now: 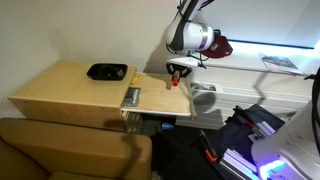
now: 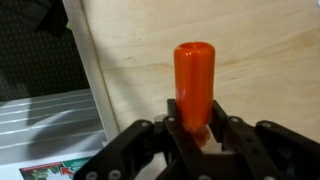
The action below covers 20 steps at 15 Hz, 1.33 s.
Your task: Put the screwdriver in the drawer
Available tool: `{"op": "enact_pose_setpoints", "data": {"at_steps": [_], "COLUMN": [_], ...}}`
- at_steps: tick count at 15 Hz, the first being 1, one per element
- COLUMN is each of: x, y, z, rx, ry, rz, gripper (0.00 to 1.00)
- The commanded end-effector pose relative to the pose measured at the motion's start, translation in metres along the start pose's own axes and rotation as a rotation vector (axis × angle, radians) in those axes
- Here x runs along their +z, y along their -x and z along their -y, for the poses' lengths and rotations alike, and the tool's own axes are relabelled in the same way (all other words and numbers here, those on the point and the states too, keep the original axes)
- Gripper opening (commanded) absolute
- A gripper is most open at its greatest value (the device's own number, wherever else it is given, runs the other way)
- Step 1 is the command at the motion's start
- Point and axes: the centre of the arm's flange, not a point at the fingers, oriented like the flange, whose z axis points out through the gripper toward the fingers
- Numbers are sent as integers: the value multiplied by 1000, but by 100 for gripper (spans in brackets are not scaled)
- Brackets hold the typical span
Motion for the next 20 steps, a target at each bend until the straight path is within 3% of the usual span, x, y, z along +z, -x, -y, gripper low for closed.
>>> {"op": "enact_pose_setpoints", "data": {"at_steps": [1, 7, 12, 14, 15, 19, 20], "x": [39, 75, 82, 84, 83, 54, 53], "y": [-2, -13, -3, 4, 8, 20, 27], "z": [-21, -67, -65, -69, -72, -80, -29], "rx": [136, 344, 340, 308, 289, 148, 132], "ry": [-1, -49, -82, -57, -39, -17, 1], "rz": [34, 23, 22, 26, 39, 59, 55], "gripper": [8, 8, 8, 8, 55, 79, 86]}}
